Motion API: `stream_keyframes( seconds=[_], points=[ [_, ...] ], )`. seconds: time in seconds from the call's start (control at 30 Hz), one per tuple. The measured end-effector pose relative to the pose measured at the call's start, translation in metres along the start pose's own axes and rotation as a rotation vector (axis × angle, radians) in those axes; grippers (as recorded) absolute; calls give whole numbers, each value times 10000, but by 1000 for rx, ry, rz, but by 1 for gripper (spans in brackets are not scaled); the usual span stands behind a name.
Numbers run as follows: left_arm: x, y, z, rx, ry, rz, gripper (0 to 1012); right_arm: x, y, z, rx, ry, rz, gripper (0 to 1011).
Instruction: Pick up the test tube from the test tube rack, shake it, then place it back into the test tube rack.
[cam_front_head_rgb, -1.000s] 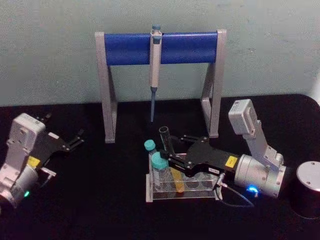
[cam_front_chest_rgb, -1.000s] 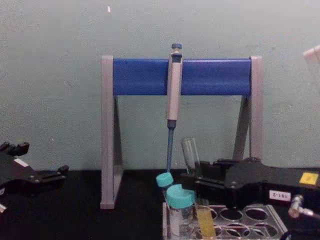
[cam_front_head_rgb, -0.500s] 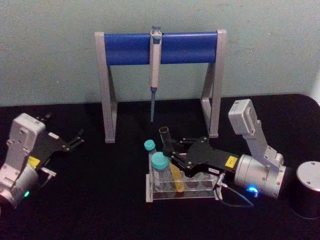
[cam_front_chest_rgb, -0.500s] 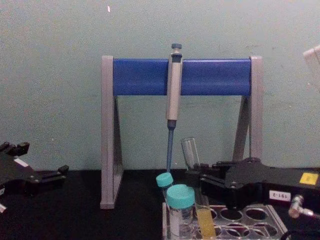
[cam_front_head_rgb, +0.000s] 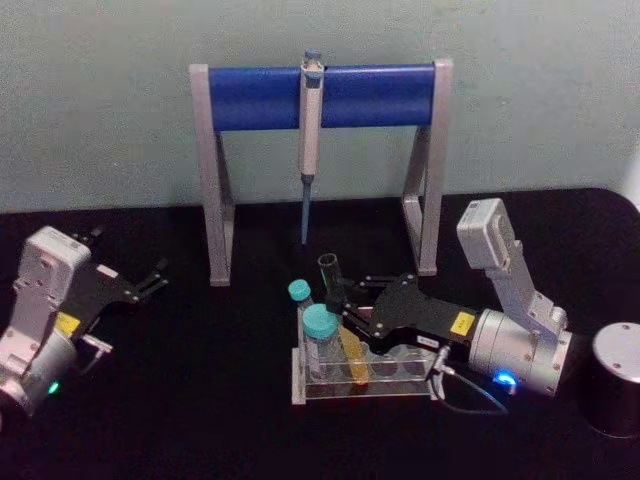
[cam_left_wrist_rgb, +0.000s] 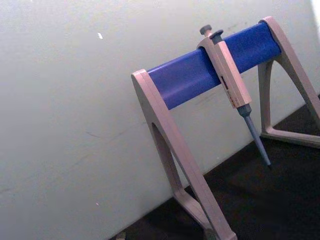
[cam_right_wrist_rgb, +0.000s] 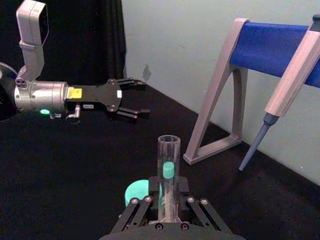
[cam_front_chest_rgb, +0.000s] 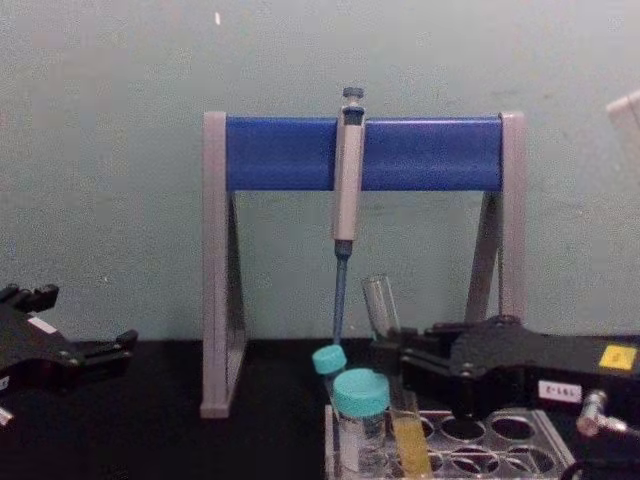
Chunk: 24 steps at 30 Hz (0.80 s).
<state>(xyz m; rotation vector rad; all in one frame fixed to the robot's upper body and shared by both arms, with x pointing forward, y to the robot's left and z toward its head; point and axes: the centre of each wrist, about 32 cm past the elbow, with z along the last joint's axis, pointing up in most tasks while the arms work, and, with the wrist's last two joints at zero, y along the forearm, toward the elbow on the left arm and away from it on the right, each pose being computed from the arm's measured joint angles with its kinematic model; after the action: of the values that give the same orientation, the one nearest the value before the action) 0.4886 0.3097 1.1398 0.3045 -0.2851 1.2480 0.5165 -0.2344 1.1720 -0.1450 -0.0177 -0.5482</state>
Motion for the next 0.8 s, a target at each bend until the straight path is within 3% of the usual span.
stream_keyframes(
  seconds=[0.53,0.8],
  points=[
    [0,0,0,0,0,0,1002,-52,-99,-64,111,16,-15,218],
    [0,0,0,0,0,0,1001,-83,-199,-9,180,27,-25,218]
  ],
)
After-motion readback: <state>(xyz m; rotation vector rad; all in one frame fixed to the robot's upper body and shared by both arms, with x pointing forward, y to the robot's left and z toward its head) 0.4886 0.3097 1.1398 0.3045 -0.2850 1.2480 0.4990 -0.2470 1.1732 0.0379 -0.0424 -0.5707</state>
